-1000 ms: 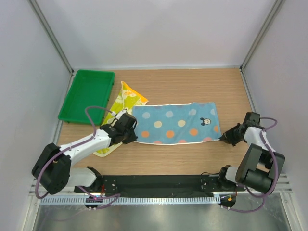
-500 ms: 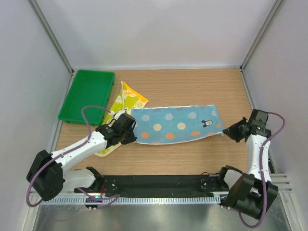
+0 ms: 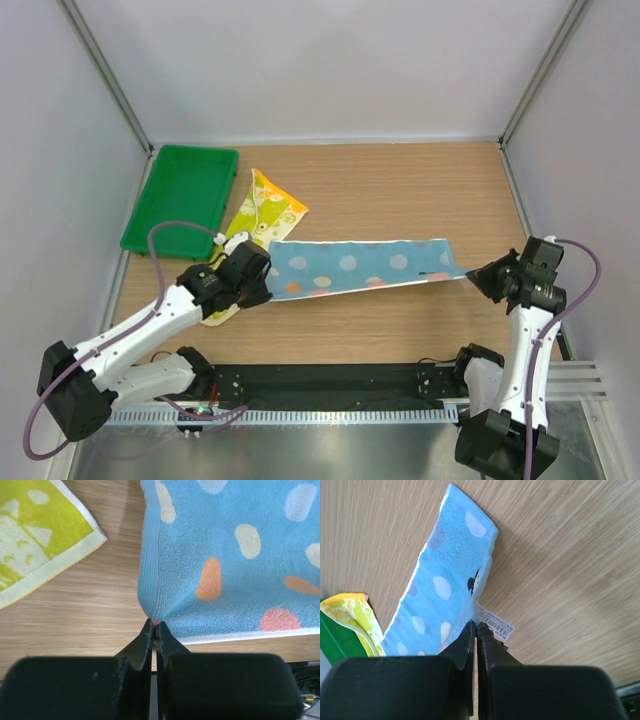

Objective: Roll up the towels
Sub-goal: Fold the towel

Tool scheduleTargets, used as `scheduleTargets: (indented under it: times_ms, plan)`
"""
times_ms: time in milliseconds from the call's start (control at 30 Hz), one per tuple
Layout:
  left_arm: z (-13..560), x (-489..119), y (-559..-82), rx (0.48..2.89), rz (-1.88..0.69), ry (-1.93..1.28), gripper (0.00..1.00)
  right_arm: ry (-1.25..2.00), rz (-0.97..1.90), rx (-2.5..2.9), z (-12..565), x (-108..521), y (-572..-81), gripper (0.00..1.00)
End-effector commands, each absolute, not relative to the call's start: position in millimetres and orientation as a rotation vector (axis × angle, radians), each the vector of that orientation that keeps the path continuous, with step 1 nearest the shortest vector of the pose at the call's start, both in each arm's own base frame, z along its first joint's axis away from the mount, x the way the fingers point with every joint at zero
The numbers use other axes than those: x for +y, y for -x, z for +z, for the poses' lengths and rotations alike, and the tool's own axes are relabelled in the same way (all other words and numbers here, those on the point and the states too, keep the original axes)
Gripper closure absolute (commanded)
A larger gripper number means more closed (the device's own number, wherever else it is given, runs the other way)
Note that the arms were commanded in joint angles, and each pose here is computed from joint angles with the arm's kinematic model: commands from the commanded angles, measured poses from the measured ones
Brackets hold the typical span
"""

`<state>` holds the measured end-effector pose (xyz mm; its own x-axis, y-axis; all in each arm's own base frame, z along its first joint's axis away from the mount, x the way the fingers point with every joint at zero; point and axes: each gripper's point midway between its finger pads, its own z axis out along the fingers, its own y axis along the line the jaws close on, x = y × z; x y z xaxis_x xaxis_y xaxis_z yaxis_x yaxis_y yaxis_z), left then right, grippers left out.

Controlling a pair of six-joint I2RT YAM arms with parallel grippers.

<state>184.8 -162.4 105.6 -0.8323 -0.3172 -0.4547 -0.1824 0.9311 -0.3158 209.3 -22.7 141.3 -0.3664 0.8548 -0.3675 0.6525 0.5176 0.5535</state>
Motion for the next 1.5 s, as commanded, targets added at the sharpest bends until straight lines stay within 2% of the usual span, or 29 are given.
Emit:
scheduleTargets:
  times_ms: [0,300,467,867,1333,1367,1400,1467]
  plan:
    - [127,-147,-194,2.514,-0.247,0.317,1.0,-1.199,0.436,2.105,153,-27,-223,0.99]
    - [167,-170,-241,2.468,-0.173,0.166,1.0,-1.128,0.49,2.233,154,-29,-261,0.99]
    - [149,-183,-261,2.568,-0.14,0.142,1.0,-1.122,0.497,2.278,141,-26,-268,0.99]
    - [119,-166,-298,2.657,-0.079,0.267,1.0,-1.217,0.478,2.378,102,-34,-289,0.99]
    - [89,-160,-347,2.743,-0.059,0.324,0.99,-1.21,0.396,2.424,88,-34,-350,0.99]
    - [87,-160,-350,2.757,-0.067,0.331,0.99,-1.21,0.39,2.428,85,-34,-354,0.84]
    - [84,-156,-356,2.766,-0.07,0.352,0.91,-1.209,0.396,2.417,85,-35,-362,0.67]
    - [76,-159,-367,2.792,-0.109,0.371,0.74,-1.23,0.384,2.435,72,-37,-371,0.59]
